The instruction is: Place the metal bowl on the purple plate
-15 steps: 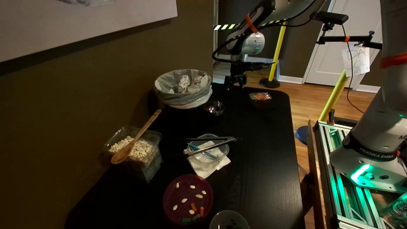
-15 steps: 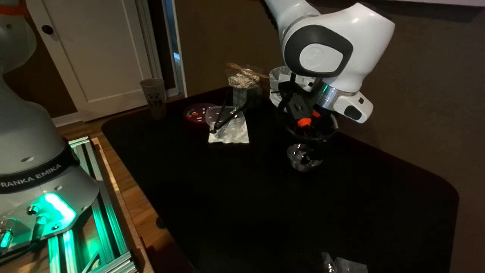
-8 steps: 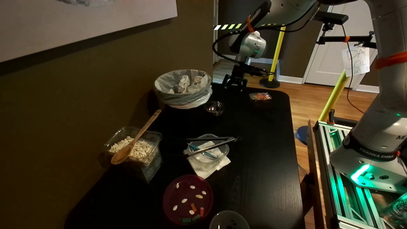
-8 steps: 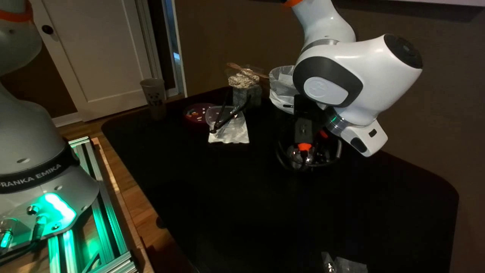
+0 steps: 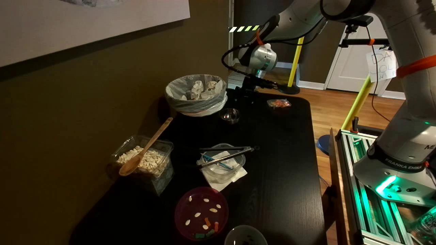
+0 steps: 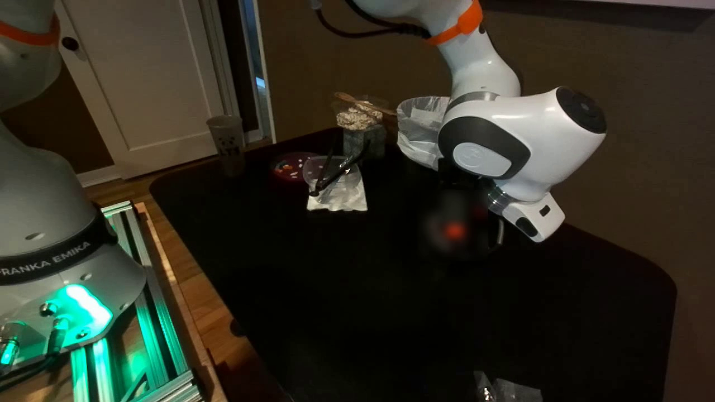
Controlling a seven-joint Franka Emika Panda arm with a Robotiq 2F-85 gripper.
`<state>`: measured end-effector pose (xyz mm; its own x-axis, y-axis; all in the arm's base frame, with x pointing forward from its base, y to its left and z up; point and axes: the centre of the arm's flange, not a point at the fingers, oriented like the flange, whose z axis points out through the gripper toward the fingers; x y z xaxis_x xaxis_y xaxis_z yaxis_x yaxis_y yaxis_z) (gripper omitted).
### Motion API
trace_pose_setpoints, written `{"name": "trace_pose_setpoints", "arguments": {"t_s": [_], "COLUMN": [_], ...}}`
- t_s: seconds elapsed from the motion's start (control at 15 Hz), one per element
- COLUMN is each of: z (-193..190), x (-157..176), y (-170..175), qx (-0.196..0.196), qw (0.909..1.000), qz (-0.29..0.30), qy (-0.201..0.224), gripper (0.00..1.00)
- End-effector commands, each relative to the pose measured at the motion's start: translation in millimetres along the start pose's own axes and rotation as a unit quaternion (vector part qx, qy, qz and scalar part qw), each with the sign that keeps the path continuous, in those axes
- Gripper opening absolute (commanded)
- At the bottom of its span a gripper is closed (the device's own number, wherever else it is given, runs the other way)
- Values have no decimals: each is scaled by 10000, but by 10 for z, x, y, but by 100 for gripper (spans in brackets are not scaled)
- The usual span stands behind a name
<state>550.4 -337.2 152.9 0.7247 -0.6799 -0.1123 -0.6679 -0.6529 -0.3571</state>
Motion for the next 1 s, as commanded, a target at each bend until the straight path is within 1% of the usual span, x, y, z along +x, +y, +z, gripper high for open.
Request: {"name": "trace_pose_setpoints", "arguments": {"t_s": [0.0, 0.07, 0.13, 0.2, 0.33, 0.4, 0.47, 0.53, 0.6, 0.67, 0.8, 0.87, 0.93], "z": [189, 219, 243, 263, 289, 298, 310, 319, 332, 342, 354, 358, 358], "x": [198, 217, 236, 257, 292, 309, 320, 332, 340, 345, 359, 365, 370], "y": [-14, -14, -12, -7, 4, 9, 13, 13, 15, 15, 17, 20, 25], "qx": [-31, -42, -51, -48, -41, -39, -40, -39, -42, -43, -46, -39, -22], "qw": [10000, 9999, 9999, 9999, 9999, 9999, 9999, 9999, 9999, 9998, 9998, 9997, 9996], "qz": [-81, -90, -100, -104, -107, -109, -112, -119, -126, -136, -154, -152, -153], "qy": [-9, -19, -27, -39, -47, -49, -60, -73, -86, -107, -155, -182, -228], "gripper": [100, 100, 97, 90, 85, 79, 82, 77, 76, 72, 70, 62, 65]}}
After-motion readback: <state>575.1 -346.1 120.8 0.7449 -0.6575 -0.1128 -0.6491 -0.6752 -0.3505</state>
